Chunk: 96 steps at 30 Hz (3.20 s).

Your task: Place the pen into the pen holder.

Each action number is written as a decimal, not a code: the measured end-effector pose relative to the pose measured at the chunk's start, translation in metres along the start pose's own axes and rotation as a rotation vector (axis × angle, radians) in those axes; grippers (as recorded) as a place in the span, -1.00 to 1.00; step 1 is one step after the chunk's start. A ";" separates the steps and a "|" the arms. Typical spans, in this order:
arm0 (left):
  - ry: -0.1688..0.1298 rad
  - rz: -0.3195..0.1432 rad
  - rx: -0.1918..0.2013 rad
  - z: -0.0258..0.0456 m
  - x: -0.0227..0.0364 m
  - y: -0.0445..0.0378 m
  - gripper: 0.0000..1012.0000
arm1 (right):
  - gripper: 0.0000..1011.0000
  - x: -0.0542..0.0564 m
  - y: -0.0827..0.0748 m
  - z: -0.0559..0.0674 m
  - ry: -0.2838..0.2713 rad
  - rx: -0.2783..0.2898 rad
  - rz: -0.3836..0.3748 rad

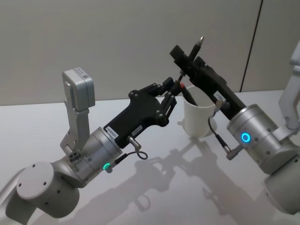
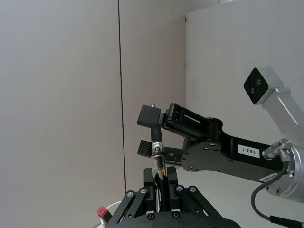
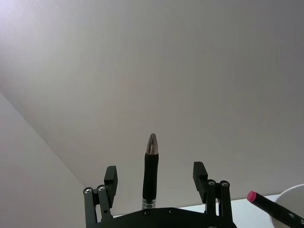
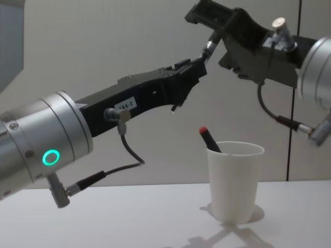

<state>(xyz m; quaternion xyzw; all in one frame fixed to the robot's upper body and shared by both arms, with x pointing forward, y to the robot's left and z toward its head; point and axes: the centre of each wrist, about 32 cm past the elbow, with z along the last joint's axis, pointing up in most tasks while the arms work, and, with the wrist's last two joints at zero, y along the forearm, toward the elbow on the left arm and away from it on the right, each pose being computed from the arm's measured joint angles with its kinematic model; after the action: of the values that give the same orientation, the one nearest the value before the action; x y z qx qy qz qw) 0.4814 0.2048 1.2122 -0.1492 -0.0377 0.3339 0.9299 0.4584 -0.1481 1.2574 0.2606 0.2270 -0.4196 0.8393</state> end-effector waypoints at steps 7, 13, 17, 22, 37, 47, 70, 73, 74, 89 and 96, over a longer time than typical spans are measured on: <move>0.000 0.000 0.000 0.0000 0.0000 0.0000 -0.68 | 0.98 -0.003 0.005 -0.002 -0.004 -0.007 -0.009; 0.000 0.000 0.000 0.0000 0.0000 0.0000 -0.68 | 0.98 -0.005 0.007 -0.003 -0.006 -0.010 -0.012; 0.000 0.000 0.000 0.0000 0.0000 0.0000 -0.68 | 0.98 -0.004 0.007 -0.002 -0.006 -0.010 -0.012; 0.000 0.000 0.000 0.0000 0.0000 0.0000 -0.68 | 0.98 -0.004 0.006 -0.002 -0.001 -0.009 -0.010; 0.000 0.000 0.000 0.0000 0.0000 0.0000 -0.68 | 0.45 -0.004 0.005 -0.002 0.004 -0.005 -0.004; 0.000 0.000 0.000 0.0000 0.0000 0.0000 -0.68 | -0.15 -0.004 0.005 -0.001 0.006 -0.004 -0.003; 0.000 0.000 -0.001 0.0001 0.0001 0.0001 -0.62 | -0.74 -0.004 0.004 -0.001 0.006 -0.004 -0.003; 0.000 0.000 -0.001 0.0001 0.0001 0.0001 -0.46 | -0.74 -0.004 0.004 -0.001 0.006 -0.004 -0.003; 0.000 0.000 -0.001 0.0001 0.0001 0.0000 -0.35 | -0.74 -0.004 0.004 -0.001 0.006 -0.004 -0.003; 0.000 0.000 0.000 0.0000 0.0000 0.0000 0.57 | -0.74 -0.004 0.004 -0.001 0.007 -0.004 -0.002; 0.000 0.000 0.000 0.0000 0.0000 0.0000 0.92 | -0.74 -0.004 0.004 -0.001 0.007 -0.004 -0.001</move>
<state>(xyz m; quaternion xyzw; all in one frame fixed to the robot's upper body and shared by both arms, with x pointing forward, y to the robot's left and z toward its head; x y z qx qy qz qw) 0.4814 0.2048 1.2121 -0.1492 -0.0376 0.3339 0.9300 0.4597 -0.1425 1.2599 0.2601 0.2309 -0.4188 0.8388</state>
